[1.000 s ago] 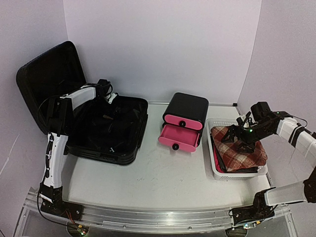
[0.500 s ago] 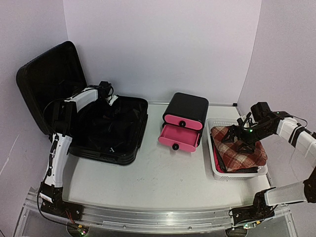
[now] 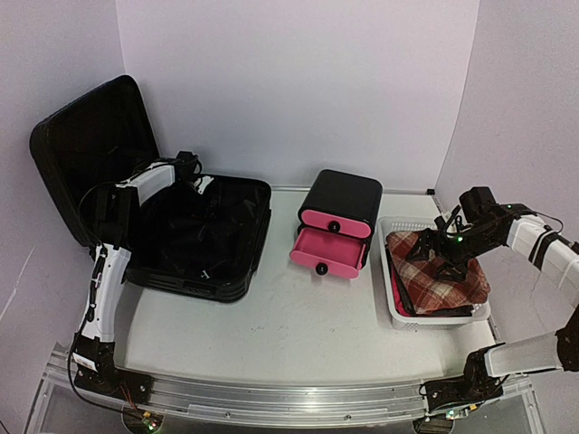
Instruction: Open, take out, and arrange the luggage
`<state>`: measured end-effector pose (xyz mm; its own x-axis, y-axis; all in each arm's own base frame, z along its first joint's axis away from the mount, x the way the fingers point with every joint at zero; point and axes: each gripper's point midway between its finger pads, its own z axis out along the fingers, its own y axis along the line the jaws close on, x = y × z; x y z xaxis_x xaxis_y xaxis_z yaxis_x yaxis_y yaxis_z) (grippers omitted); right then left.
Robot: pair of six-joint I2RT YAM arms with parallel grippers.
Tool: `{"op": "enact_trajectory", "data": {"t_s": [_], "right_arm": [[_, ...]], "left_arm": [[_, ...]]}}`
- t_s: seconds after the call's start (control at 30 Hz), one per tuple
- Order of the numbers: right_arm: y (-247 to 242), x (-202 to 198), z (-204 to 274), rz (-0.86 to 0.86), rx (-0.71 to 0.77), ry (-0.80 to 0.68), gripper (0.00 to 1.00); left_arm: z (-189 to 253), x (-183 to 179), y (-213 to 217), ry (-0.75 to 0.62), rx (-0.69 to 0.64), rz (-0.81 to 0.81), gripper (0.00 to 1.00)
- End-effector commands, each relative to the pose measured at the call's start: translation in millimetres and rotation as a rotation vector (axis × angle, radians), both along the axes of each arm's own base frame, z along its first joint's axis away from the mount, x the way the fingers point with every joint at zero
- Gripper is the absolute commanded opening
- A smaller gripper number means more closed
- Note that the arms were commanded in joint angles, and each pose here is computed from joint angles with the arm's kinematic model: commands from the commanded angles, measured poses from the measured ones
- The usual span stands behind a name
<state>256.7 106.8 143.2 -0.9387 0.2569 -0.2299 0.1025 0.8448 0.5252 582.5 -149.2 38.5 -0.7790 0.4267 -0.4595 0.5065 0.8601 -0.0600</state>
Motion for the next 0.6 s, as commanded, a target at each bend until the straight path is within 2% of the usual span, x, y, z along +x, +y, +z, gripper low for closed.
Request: {"op": "enact_trajectory", "data": {"t_s": [0.0, 0.2, 0.57], "right_arm": [[1.8, 7.8, 16.4, -0.008, 0.011, -0.048, 0.98], [2.3, 8.2, 17.8, -0.008, 0.016, -0.052, 0.98], [4.3, 6.6, 21.2, 0.003, 0.027, -0.072, 0.98]], "left_arm": [[8.0, 1.1, -6.0, 0.013, -0.061, 0.012, 0.91], [28.2, 2.7, 3.5, -0.027, -0.018, 0.039, 0.8], [131.9, -8.8, 0.5, -0.154, -0.112, 0.092, 0.7]]}}
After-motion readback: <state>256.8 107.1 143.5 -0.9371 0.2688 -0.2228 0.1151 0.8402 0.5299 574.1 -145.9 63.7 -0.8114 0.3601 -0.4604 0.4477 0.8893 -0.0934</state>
